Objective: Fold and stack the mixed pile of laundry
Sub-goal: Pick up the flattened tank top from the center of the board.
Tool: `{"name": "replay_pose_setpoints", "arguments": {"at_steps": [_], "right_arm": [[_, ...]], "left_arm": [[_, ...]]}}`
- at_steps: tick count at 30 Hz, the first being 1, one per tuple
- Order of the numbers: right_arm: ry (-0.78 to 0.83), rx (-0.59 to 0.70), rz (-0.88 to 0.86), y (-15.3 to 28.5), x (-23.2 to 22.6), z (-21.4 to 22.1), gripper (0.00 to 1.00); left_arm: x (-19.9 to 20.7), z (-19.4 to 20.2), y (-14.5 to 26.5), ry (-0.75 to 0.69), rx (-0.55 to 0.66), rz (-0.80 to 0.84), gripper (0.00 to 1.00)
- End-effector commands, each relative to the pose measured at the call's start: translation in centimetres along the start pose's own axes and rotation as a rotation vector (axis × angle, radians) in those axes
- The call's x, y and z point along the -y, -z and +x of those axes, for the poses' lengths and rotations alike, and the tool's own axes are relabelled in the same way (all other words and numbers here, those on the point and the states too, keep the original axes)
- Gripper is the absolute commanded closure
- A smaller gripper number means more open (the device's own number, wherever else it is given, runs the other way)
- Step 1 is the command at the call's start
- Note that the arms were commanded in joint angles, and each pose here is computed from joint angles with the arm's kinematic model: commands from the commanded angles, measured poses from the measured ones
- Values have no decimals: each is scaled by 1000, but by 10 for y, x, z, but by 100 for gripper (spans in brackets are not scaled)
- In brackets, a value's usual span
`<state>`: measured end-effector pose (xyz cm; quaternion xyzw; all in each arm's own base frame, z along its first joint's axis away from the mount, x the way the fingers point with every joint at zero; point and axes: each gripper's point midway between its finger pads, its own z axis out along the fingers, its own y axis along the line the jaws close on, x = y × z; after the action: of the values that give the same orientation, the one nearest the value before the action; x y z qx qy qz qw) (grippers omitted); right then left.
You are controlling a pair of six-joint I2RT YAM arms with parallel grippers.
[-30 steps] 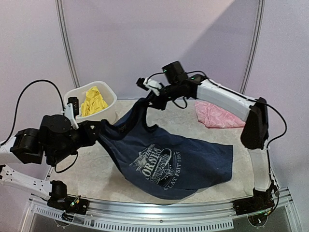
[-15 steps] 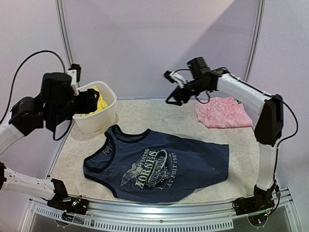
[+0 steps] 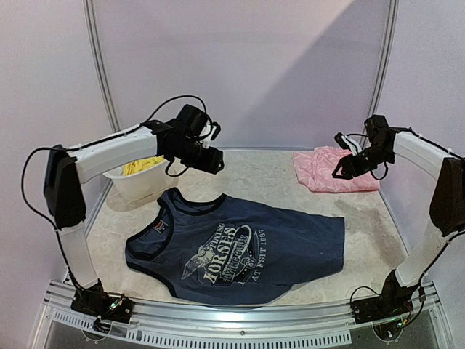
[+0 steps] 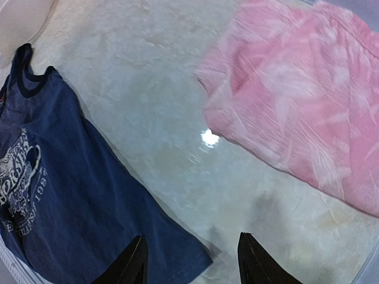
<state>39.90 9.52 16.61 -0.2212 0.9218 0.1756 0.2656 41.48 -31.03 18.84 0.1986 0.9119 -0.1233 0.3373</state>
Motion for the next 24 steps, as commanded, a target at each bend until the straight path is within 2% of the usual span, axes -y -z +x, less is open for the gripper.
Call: {"name": "replay_pose_setpoints", "arguments": {"at_steps": [1, 6, 13, 20, 21, 24], "right_arm": [[-70, -114, 1, -8, 26, 44, 46], [-97, -171, -31, -20, 29, 69, 46], [-101, -186, -47, -27, 28, 76, 45], [-127, -202, -75, -32, 25, 82, 45], [-130, -203, -79, -33, 24, 83, 45], [-138, -202, -89, -34, 23, 83, 45]], "left_arm": [[18, 3, -42, 13, -85, 182, 32], [12, 19, -77, 39, -188, 220, 30], [-22, 60, -108, 38, -332, 184, 26], [-15, 86, -122, -41, -436, 276, 24], [-15, 86, -124, -49, -436, 276, 25], [-17, 83, -129, -39, -431, 298, 36]]}}
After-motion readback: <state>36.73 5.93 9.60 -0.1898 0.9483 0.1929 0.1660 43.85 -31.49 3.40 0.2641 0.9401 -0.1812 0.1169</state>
